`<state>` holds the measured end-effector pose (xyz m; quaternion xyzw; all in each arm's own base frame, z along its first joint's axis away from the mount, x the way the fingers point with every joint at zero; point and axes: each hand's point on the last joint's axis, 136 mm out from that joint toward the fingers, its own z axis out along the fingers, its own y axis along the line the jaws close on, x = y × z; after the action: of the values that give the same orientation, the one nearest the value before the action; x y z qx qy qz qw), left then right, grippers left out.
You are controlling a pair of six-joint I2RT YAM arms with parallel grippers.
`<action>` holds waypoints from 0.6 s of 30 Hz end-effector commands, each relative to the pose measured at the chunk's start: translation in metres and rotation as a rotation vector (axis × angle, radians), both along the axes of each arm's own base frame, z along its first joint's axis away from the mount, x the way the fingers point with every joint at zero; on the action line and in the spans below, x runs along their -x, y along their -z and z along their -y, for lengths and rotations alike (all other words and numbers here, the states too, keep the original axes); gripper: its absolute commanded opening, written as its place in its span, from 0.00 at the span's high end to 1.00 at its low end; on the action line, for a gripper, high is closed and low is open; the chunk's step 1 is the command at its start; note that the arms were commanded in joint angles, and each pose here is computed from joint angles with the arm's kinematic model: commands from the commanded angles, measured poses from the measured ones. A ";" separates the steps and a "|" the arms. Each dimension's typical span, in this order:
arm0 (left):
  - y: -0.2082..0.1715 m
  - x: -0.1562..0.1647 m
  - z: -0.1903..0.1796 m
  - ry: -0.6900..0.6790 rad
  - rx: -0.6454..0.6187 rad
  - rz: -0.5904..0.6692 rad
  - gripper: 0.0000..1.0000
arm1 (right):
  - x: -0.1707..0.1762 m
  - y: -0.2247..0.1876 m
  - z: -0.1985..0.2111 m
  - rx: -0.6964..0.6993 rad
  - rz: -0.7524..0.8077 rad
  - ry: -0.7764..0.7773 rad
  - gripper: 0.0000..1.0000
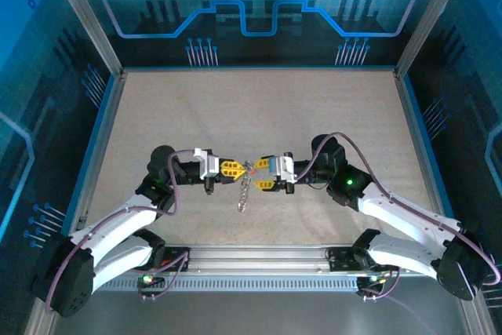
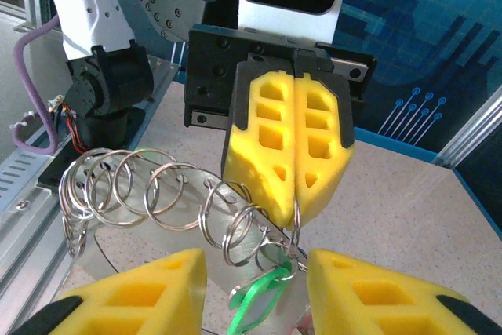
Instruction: Put the keys on the keyring
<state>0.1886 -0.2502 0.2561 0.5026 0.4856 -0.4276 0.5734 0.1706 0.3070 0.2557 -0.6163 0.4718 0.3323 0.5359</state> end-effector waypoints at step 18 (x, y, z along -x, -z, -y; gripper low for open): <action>-0.012 0.006 -0.002 0.022 0.023 0.058 1.00 | -0.017 -0.006 -0.027 -0.011 0.020 0.057 0.78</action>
<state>0.1877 -0.2497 0.2569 0.5024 0.4855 -0.4277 0.5735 0.1846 0.3268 0.2406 -0.6111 0.4982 0.3136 0.5291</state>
